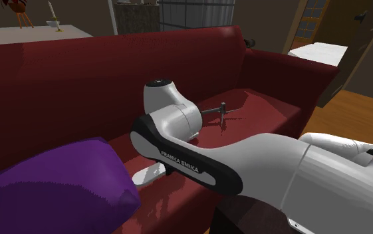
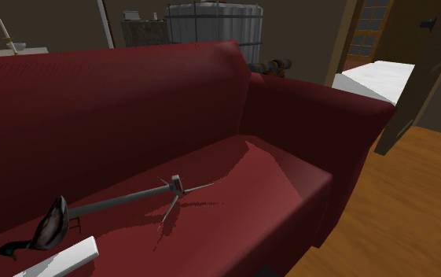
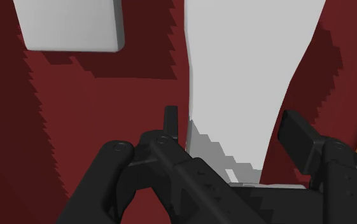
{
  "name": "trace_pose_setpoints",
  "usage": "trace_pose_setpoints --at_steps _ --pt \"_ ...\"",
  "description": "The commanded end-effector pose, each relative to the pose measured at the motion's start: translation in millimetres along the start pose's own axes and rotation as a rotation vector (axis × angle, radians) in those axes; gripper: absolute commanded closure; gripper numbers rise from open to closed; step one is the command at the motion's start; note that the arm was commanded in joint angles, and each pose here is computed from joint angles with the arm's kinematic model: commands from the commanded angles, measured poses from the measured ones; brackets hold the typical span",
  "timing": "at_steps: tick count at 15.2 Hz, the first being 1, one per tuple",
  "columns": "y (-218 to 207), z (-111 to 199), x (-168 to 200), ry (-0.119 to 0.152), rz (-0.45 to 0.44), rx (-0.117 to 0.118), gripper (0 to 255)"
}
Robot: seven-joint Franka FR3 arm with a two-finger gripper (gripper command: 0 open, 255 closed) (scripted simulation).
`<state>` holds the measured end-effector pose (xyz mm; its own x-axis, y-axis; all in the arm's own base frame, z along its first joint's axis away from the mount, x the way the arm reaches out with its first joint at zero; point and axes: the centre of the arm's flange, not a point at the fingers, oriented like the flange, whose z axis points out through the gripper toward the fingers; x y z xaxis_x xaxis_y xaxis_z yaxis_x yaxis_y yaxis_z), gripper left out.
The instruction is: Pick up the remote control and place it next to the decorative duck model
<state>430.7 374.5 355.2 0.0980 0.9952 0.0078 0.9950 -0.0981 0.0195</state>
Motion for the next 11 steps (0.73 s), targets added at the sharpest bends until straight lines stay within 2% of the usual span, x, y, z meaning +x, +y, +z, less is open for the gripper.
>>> trace_pose_setpoints --at_steps 1,5,6,11 --pt "0.6 1.7 -0.5 0.000 0.000 -0.001 255" --pt "0.6 1.7 -0.4 0.000 0.000 -0.001 255" --pt "0.6 1.7 -0.4 0.000 0.000 -0.001 0" --pt "0.6 1.7 -0.4 0.000 0.000 0.000 0"
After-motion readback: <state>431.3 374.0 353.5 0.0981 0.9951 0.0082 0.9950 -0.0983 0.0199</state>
